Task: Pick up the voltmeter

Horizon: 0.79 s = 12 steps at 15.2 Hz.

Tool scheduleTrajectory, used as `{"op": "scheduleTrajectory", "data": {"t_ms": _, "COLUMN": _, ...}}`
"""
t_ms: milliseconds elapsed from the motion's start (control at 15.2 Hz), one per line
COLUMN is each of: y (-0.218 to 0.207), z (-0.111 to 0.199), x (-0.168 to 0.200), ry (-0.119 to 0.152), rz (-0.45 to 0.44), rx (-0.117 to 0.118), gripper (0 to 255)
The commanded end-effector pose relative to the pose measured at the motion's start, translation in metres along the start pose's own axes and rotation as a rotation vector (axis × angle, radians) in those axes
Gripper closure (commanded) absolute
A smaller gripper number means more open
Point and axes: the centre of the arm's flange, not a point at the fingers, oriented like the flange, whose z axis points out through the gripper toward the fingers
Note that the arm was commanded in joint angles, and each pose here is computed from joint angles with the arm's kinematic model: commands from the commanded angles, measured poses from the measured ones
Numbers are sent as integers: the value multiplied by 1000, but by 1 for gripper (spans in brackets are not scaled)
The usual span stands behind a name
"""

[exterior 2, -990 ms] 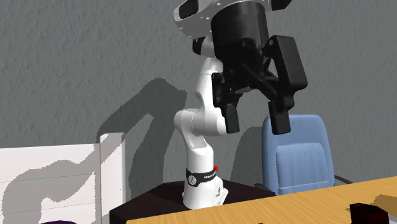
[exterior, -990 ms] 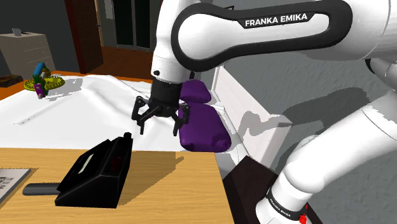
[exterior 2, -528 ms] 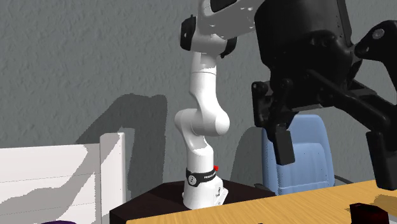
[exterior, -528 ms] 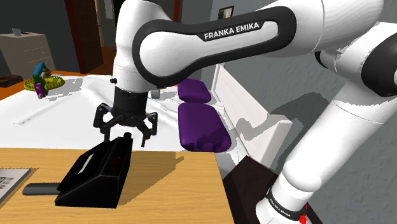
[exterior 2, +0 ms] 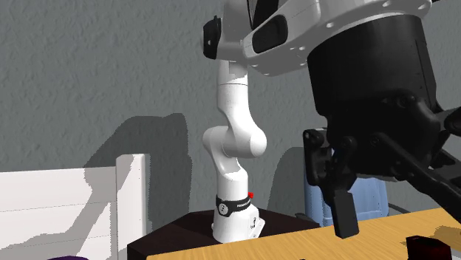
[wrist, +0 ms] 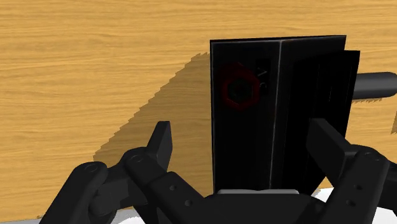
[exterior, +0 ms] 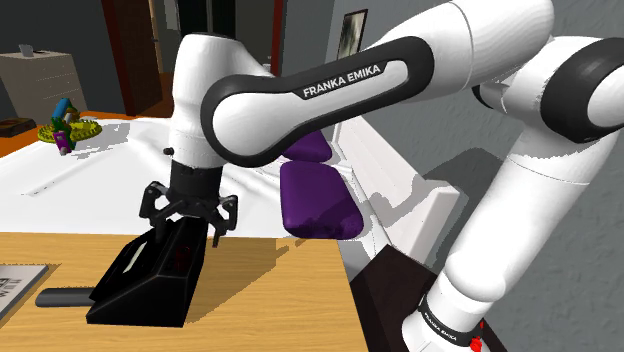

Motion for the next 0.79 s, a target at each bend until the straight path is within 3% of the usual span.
{"op": "scheduleTrajectory", "data": {"t_ms": 0, "y": 0, "z": 8, "x": 1, "ry": 0, "rz": 0, "rx": 1, "gripper": 0}}
{"op": "scheduleTrajectory", "data": {"t_ms": 66, "y": 0, "z": 8, "x": 1, "ry": 0, "rz": 0, "rx": 1, "gripper": 0}}
{"op": "scheduleTrajectory", "data": {"t_ms": 132, "y": 0, "z": 9, "x": 1, "ry": 0, "rz": 0, "rx": 0, "gripper": 255}}
{"op": "scheduleTrajectory", "data": {"t_ms": 726, "y": 0, "z": 8, "x": 1, "ry": 0, "rz": 0, "rx": 1, "gripper": 255}}
